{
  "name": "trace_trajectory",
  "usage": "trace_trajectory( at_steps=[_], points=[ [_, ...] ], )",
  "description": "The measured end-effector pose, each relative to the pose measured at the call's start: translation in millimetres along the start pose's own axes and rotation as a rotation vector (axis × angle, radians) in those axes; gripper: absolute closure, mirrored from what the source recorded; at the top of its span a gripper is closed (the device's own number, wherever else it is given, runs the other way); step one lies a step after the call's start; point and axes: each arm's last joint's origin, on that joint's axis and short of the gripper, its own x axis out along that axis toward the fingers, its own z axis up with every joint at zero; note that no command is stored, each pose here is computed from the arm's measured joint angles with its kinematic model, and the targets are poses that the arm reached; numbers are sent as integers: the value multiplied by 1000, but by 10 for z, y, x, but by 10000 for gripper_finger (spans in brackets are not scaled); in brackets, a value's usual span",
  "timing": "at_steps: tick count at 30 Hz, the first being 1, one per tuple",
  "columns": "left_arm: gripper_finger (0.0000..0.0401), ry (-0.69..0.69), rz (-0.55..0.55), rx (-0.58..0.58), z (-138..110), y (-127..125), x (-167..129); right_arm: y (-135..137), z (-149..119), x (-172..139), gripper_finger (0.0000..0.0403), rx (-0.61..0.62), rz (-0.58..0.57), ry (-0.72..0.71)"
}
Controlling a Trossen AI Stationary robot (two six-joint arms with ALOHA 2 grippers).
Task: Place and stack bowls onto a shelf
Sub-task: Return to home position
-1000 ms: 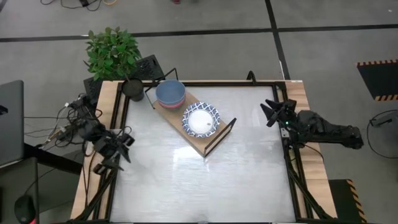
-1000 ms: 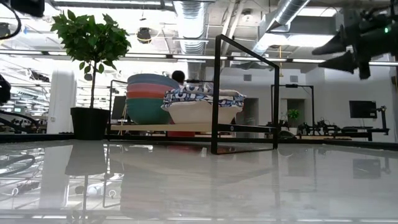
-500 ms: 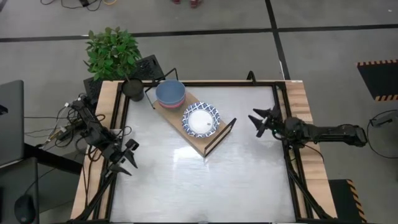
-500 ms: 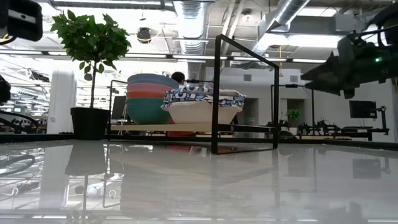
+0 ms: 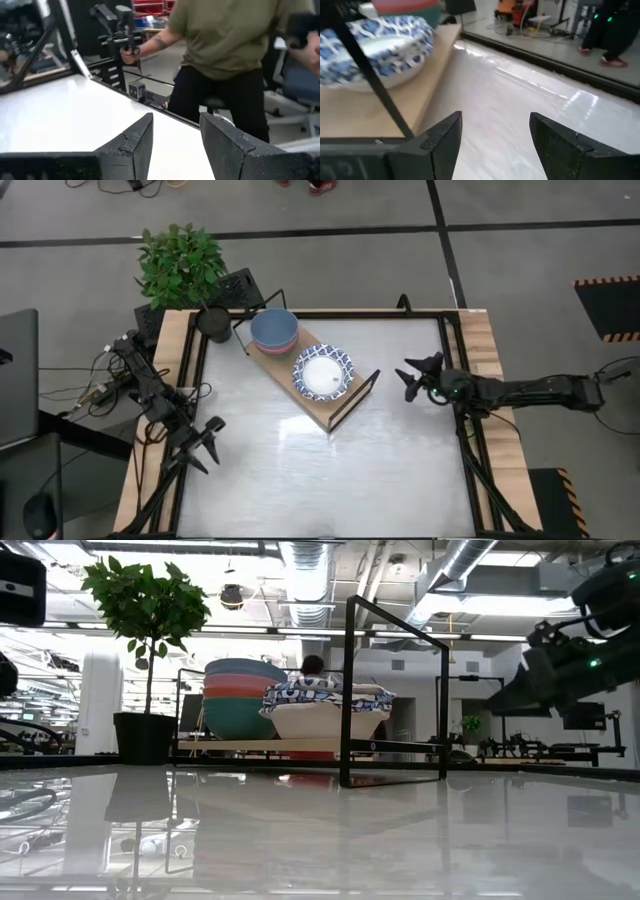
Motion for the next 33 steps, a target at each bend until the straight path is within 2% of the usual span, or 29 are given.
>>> trace_trajectory(
  at_steps=[7, 12, 19, 27, 33],
  points=[
    [250, -20, 104, -106, 17, 31, -2, -4, 29, 61, 143, -16, -33, -24],
    [250, -22, 124, -103, 17, 37, -2, -12, 101, 75, 143, -84, -39, -84],
    [250, -18, 145, -44, 16, 43, -2, 5, 143, 76, 143, -92, 34, -114],
    [250, -27, 143, -160, 16, 43, -2, -1, 120, 78, 143, 56, 32, -91],
    [250, -25, 144, -135, 16, 43, -2, -8, 76, 81, 143, 206, 30, -48]
  ],
)
